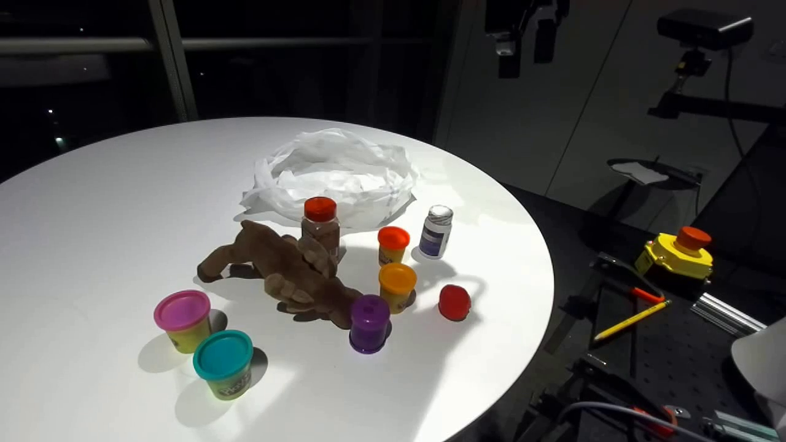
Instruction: Put all the objects on the table in the plastic bag
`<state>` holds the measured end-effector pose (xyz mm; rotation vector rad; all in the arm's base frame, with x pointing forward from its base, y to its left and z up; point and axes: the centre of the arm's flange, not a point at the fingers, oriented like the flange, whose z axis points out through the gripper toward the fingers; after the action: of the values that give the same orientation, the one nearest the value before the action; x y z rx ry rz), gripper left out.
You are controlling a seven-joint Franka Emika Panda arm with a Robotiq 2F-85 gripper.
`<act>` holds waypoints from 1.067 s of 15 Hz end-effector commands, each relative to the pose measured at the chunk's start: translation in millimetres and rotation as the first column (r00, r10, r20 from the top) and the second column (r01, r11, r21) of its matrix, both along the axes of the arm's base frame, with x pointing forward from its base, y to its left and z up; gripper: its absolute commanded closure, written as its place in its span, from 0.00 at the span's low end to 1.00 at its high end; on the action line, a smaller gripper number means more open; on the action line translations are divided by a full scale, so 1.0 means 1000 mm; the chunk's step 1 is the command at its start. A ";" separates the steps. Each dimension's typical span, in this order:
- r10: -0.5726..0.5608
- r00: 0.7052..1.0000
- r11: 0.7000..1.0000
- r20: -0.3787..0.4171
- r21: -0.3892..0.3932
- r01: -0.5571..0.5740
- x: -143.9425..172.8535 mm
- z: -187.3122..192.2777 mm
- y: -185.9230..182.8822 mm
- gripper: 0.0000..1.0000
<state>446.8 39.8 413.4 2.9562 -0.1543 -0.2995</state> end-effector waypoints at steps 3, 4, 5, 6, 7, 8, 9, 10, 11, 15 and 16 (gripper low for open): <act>-0.004 1.000 1.000 0.014 0.003 0.004 0.003 -0.009 0.003 0.00; -0.003 1.000 1.000 0.020 0.007 0.003 0.010 -0.020 0.006 0.00; -0.001 1.000 1.000 0.015 0.008 0.001 0.019 -0.034 0.012 0.00; 0.008 1.000 1.000 0.012 0.000 -0.008 0.026 -0.046 0.015 0.00; 0.016 1.000 1.000 0.007 -0.002 -0.016 0.033 -0.062 0.019 0.00; 0.013 1.000 1.000 0.019 0.006 -0.013 0.039 -0.077 0.023 0.00; 0.008 0.999 1.000 0.037 0.020 -0.009 0.044 -0.092 0.026 0.00; 0.008 0.999 1.000 0.038 0.022 -0.008 0.048 -0.109 0.028 0.00; 0.012 0.999 1.000 0.038 0.026 -0.013 0.048 -0.121 0.029 0.00; 0.041 0.999 0.999 0.031 0.031 -0.042 0.045 -0.163 0.024 0.00; 0.040 0.999 0.999 0.036 0.024 -0.041 0.043 -0.170 0.021 0.00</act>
<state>488.4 64.7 258.0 3.0023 -0.1068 -0.2993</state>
